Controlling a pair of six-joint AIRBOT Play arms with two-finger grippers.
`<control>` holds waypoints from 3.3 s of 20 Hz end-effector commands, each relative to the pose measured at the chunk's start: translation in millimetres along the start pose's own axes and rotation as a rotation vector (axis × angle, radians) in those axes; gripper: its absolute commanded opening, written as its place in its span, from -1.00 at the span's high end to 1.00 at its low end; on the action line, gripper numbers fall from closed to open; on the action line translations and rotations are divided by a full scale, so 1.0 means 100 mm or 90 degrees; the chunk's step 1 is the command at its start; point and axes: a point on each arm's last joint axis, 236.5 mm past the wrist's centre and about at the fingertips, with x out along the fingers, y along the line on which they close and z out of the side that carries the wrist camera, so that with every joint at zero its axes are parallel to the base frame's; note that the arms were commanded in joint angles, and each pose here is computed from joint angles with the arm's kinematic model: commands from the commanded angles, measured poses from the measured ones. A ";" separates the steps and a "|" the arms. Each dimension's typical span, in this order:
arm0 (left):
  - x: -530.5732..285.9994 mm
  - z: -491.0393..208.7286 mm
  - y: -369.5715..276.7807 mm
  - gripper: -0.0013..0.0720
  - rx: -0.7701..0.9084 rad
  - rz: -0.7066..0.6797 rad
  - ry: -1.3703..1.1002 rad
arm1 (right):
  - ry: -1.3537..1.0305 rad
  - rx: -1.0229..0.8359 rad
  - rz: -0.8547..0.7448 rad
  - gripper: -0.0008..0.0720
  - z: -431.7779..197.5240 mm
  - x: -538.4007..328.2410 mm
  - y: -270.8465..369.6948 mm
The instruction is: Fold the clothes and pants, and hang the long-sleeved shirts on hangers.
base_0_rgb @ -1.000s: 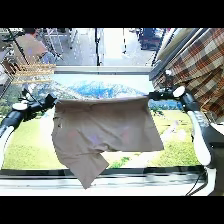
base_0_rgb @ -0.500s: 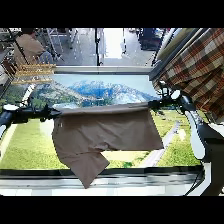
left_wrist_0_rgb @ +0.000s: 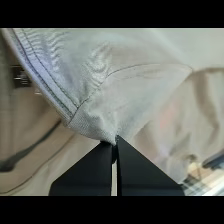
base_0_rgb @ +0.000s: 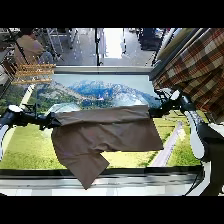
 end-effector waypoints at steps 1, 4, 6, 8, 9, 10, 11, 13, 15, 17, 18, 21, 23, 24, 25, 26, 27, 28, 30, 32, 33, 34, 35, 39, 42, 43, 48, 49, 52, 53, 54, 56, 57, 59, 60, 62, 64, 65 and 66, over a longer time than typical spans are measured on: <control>-0.02 -0.10 0.13 0.95 -0.012 0.030 0.026 | 0.078 0.012 0.001 0.93 -0.29 -0.02 0.00; -0.01 -0.09 0.12 0.28 -0.010 0.030 0.025 | 0.082 0.009 -0.012 0.21 -0.30 -0.02 -0.05; -0.09 -0.22 0.14 -0.23 -0.020 0.018 0.059 | 0.124 0.024 -0.016 -0.63 -0.48 -0.09 -0.12; -0.26 -0.49 0.20 -0.22 -0.049 0.010 0.124 | 0.166 0.088 0.029 -0.61 -0.74 -0.22 -0.20; -0.32 -0.61 0.27 -0.15 -0.063 0.032 0.138 | 0.172 0.131 0.077 -0.60 -0.86 -0.27 -0.21; -0.34 -0.73 0.33 -0.13 -0.066 0.056 0.131 | 0.168 0.170 0.126 -0.56 -0.95 -0.30 -0.19; -0.32 -0.87 0.33 -0.13 -0.069 0.067 0.114 | 0.160 0.206 0.169 -0.56 -1.07 -0.30 -0.18; -0.19 -1.31 0.30 -0.20 -0.068 0.077 0.097 | 0.155 0.234 0.216 -0.57 -1.36 -0.24 -0.17; -0.08 -1.77 0.30 -0.22 -0.075 0.085 0.103 | 0.173 0.223 0.239 -0.57 -1.67 -0.15 -0.17; 0.02 -2.16 0.30 -0.24 -0.070 0.090 0.120 | 0.174 0.227 0.248 -0.57 -1.83 -0.06 -0.21; 0.07 -2.25 0.32 -0.24 -0.057 0.096 0.117 | 0.165 0.227 0.245 -0.57 -1.85 -0.02 -0.26; 0.21 -2.41 0.32 -0.24 -0.035 0.109 0.129 | 0.147 0.199 0.244 -0.56 -1.85 0.00 -0.30; 0.28 -2.46 0.31 -0.24 -0.021 0.115 0.137 | 0.141 0.178 0.243 -0.56 -1.83 0.01 -0.30; 0.31 -2.46 0.30 -0.24 -0.015 0.120 0.134 | 0.141 0.175 0.241 -0.56 -1.83 0.02 -0.30; 0.34 -2.45 0.29 -0.24 -0.013 0.124 0.130 | 0.141 0.167 0.241 -0.56 -1.84 0.05 -0.28; 0.37 -2.44 0.28 -0.24 -0.002 0.128 0.126 | 0.145 0.160 0.245 -0.55 -1.85 0.08 -0.25; 0.40 -2.42 0.27 -0.23 0.006 0.132 0.120 | 0.146 0.146 0.246 -0.46 -1.87 0.11 -0.22; 0.42 -2.40 0.26 -0.24 0.010 0.135 0.113 | 0.145 0.143 0.246 -0.37 -1.87 0.14 -0.20; 0.45 -2.37 0.24 -0.24 0.017 0.140 0.103 | 0.141 0.140 0.249 -0.14 -1.87 0.16 -0.19; 0.47 -2.37 0.25 -0.22 0.019 0.141 0.102 | 0.144 0.137 0.265 0.02 -1.87 0.13 -0.13; 0.48 -2.38 0.26 -0.06 0.015 0.142 0.108 | 0.151 0.132 0.273 0.03 -1.89 0.12 -0.10; 0.50 -2.39 0.28 0.42 0.010 0.144 0.114 | 0.158 0.130 0.279 0.13 -1.92 0.10 -0.08; 0.52 -2.41 0.30 0.75 0.006 0.145 0.121 | 0.161 0.129 0.284 0.35 -1.93 0.09 -0.07; 0.49 -2.41 0.29 0.95 0.020 0.138 0.132 | 0.178 0.115 0.315 0.93 -1.98 0.01 0.03; 0.22 -2.23 0.03 0.95 0.034 0.077 0.131 | 0.161 0.104 0.343 0.94 -1.91 -0.18 0.18; 0.07 -2.08 -0.14 0.96 0.035 0.040 0.114 | 0.138 0.099 0.345 0.94 -1.83 -0.27 0.22; -0.54 -1.12 -0.53 0.96 0.063 -0.001 -0.017 | 0.025 0.153 0.351 0.95 -1.19 -0.75 0.45; -0.57 -0.98 -0.57 0.96 0.063 -0.003 -0.025 | 0.013 0.156 0.333 0.95 -1.06 -0.76 0.47; -0.51 -0.52 -0.78 0.95 0.036 -0.090 -0.040 | -0.068 0.180 0.264 0.95 -0.46 -0.69 0.48; -0.48 -0.37 -0.82 0.96 0.027 -0.117 -0.043 | -0.100 0.197 0.247 0.95 -0.24 -0.68 0.43; -0.46 -0.18 -0.83 0.96 0.014 -0.144 -0.050 | -0.125 0.219 0.236 0.95 -0.06 -0.67 0.37; -0.45 0.17 -0.83 0.95 -0.017 -0.199 -0.070 | -0.168 0.262 0.230 0.95 0.26 -0.68 0.20; -0.45 0.34 -0.79 0.96 -0.031 -0.220 -0.083 | -0.186 0.280 0.226 0.95 0.38 -0.66 0.12; -0.44 0.58 -0.67 0.96 -0.058 -0.250 -0.098 | -0.203 0.303 0.228 0.95 0.58 -0.55 0.00; -0.40 0.64 -0.59 0.96 -0.071 -0.252 -0.096 | -0.207 0.307 0.226 0.95 0.64 -0.47 -0.05; -0.27 0.69 -0.47 0.96 -0.094 -0.256 -0.090 | -0.204 0.311 0.224 0.95 0.71 -0.26 -0.07; -0.14 0.74 -0.35 0.95 -0.113 -0.249 -0.092 | -0.214 0.314 0.212 0.95 0.79 -0.09 -0.09; -0.10 0.78 -0.32 0.96 -0.119 -0.244 -0.099 | -0.221 0.317 0.206 0.95 0.82 -0.02 -0.11; -0.08 0.83 -0.27 0.96 -0.125 -0.237 -0.113 | -0.229 0.321 0.199 0.95 0.86 0.03 -0.14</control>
